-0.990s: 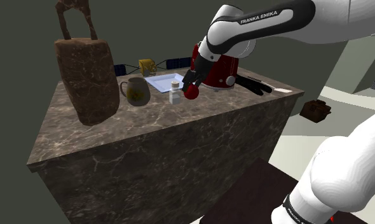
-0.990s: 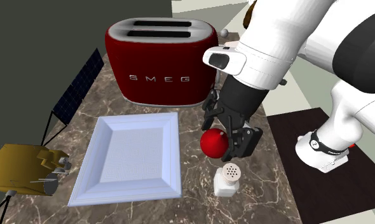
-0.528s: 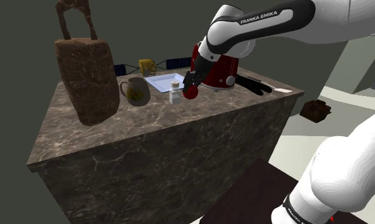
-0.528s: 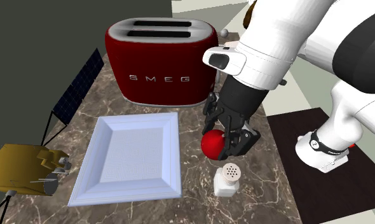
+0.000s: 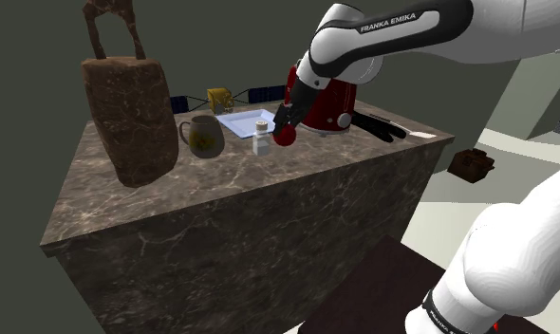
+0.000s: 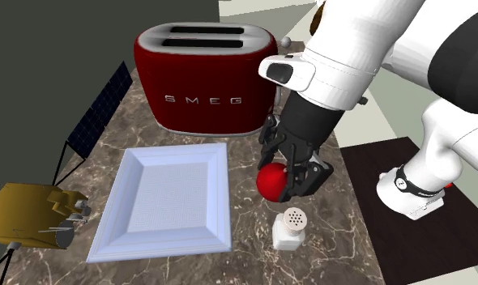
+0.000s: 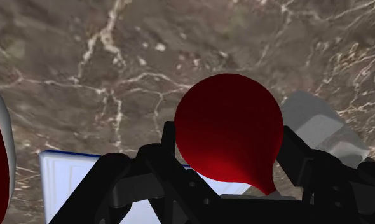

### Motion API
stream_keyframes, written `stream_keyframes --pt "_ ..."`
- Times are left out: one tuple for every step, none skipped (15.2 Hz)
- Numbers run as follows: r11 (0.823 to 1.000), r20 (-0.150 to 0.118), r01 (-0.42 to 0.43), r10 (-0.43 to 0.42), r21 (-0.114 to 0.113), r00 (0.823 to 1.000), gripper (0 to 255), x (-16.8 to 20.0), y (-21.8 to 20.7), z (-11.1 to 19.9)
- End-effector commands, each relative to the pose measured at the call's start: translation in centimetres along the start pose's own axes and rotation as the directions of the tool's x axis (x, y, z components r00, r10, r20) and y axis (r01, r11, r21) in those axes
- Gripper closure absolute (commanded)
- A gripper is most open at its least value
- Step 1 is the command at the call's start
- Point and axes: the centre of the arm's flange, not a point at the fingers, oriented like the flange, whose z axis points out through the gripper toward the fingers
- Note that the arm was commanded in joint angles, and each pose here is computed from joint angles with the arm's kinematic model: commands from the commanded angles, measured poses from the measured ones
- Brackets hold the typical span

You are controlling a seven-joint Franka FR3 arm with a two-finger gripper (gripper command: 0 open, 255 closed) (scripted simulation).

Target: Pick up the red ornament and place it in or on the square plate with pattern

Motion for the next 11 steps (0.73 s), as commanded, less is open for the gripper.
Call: stream_keyframes --pt "1.0 0.0 0.0 0.0 0.0 1.0 255 0.3 -0.2 -0.9" --pt "1.0 0.0 0.0 0.0 0.0 1.0 255 0.5 -0.2 -1.4" --pt "1.0 0.0 0.0 0.0 0.0 1.0 255 0.7 -0.3 -1.8" --pt "1.0 0.0 0.0 0.0 0.0 1.0 255 0.9 -0.4 -2.3" --pt "1.0 0.0 0.0 0.0 0.0 1.0 255 1.1 -0.5 -2.8" --pt "1.0 0.0 0.0 0.0 0.0 1.0 255 1.3 -0.5 -3.3" --pt "1.0 0.0 0.0 0.0 0.0 1.0 255 1.5 -0.6 -3.8" --pt "1.0 0.0 0.0 0.0 0.0 1.0 255 1.7 -0.7 -4.3" --pt "1.0 0.0 0.0 0.0 0.0 1.0 255 1.8 -0.7 -4.8" --pt "1.0 0.0 0.0 0.0 0.0 1.0 255 2.0 -0.8 -5.3" --pt "1.0 0.0 0.0 0.0 0.0 1.0 255 2.2 -0.9 -5.7"
